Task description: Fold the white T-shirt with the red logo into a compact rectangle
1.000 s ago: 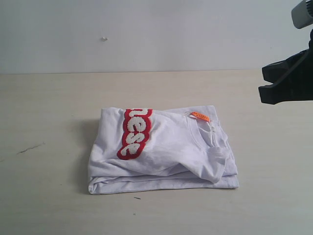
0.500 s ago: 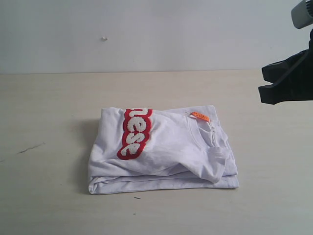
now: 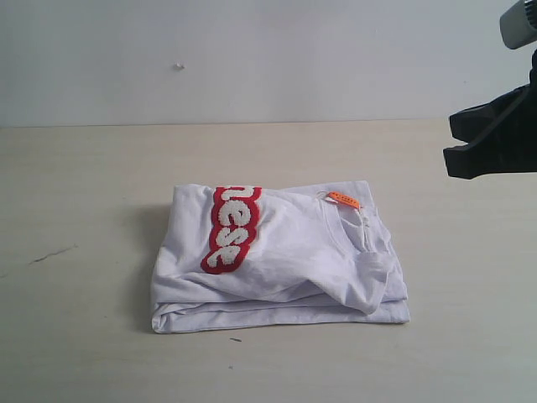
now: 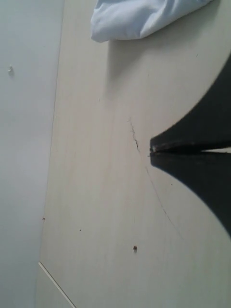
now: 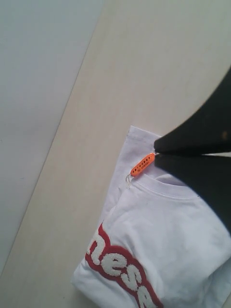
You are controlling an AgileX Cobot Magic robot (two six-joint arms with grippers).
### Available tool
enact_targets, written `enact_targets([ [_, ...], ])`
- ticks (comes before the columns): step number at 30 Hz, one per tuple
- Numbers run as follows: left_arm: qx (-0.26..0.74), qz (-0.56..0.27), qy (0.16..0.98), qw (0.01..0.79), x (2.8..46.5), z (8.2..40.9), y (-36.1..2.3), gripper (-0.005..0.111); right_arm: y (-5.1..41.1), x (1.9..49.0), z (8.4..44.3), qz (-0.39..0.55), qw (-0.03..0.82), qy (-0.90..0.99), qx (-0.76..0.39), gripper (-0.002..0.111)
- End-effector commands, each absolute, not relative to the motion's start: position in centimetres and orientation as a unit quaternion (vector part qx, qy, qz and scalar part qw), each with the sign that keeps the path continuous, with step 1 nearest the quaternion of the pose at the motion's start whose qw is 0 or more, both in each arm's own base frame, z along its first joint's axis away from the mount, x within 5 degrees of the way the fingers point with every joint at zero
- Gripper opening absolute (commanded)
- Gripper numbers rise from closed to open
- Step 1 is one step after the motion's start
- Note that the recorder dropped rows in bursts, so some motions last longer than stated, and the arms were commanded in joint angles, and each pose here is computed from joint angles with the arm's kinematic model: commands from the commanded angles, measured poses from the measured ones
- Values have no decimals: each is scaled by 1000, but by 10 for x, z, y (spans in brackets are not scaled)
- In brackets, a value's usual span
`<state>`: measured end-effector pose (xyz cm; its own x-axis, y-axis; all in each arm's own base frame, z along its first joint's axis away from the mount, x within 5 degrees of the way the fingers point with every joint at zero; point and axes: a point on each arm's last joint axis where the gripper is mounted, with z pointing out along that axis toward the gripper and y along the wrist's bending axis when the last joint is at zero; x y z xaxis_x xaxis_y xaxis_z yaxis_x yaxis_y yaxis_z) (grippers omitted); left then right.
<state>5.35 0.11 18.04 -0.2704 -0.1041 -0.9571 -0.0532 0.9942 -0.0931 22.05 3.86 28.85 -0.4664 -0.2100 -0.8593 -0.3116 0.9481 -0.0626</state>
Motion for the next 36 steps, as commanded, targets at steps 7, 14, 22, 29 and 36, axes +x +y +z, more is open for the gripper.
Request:
enact_targets([
  [7, -32, -12, 794, 607, 53, 181, 0, 0, 38, 220, 289, 51, 498, 853, -150, 0],
  [14, -31, -12, 794, 607, 53, 181, 0, 0, 38, 220, 289, 51, 498, 853, -150, 0],
  [22, -31, -12, 794, 607, 53, 181, 0, 0, 38, 220, 289, 51, 498, 853, -150, 0],
  [29, -31, -12, 794, 607, 53, 181, 0, 0, 38, 220, 289, 51, 498, 853, -150, 0],
  [36, -31, -12, 794, 607, 53, 181, 0, 0, 38, 220, 289, 51, 498, 853, -150, 0],
])
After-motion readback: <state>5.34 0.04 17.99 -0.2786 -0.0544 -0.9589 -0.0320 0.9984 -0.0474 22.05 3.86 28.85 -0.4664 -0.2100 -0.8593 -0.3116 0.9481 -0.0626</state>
